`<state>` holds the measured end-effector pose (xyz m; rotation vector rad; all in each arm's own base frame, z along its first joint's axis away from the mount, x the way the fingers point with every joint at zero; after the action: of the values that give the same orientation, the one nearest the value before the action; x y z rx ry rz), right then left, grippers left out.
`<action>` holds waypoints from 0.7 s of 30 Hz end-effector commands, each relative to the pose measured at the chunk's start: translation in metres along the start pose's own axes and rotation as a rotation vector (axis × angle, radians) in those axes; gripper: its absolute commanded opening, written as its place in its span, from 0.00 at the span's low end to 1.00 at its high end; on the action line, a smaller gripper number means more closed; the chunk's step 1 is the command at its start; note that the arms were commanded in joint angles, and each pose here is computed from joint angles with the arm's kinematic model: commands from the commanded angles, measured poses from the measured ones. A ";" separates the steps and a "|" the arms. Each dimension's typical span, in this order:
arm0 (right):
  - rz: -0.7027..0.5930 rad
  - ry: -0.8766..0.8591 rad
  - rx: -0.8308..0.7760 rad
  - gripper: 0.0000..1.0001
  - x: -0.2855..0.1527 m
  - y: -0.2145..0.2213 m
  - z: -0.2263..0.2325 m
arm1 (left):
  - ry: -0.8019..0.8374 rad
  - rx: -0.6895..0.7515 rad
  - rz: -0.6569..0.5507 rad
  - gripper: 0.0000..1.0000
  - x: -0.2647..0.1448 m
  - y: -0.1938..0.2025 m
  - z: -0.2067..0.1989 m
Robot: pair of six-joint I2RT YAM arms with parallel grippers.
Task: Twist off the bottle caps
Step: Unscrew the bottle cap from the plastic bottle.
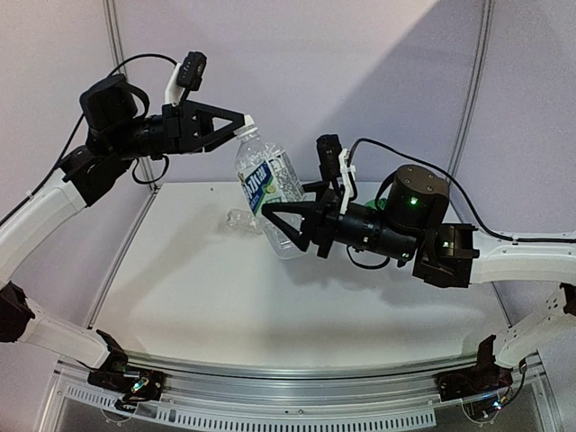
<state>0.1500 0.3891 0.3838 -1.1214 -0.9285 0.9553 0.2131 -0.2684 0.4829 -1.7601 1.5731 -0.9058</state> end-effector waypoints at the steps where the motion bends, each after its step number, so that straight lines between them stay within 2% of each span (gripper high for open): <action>1: -0.027 -0.014 0.004 0.00 -0.004 -0.015 0.002 | 0.011 -0.013 0.025 0.46 0.007 0.008 0.004; 9: -0.016 -0.013 0.009 0.00 -0.003 -0.012 0.002 | 0.014 -0.032 0.036 0.22 0.013 0.010 0.007; 15: -0.006 0.057 0.009 0.00 -0.003 -0.003 -0.008 | -0.076 -0.116 0.061 0.16 0.017 0.014 0.025; 21: 0.078 0.299 -0.056 0.00 0.000 0.010 -0.039 | -0.272 -0.186 0.084 0.16 0.029 0.013 0.045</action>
<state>0.1651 0.3840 0.3740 -1.1765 -0.8117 0.9013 0.2341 -0.2824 0.4737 -1.8238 1.5816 -0.7332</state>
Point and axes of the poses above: each gripper's point midway between its finger pads, its own x axis out along the fingers, its own z axis along the line the jaws close on, y = z × x, the point moved 5 cm from there along -x, back along the fingers, and after that the axes turned 4 degrees about -x, right-handed, at the moved point
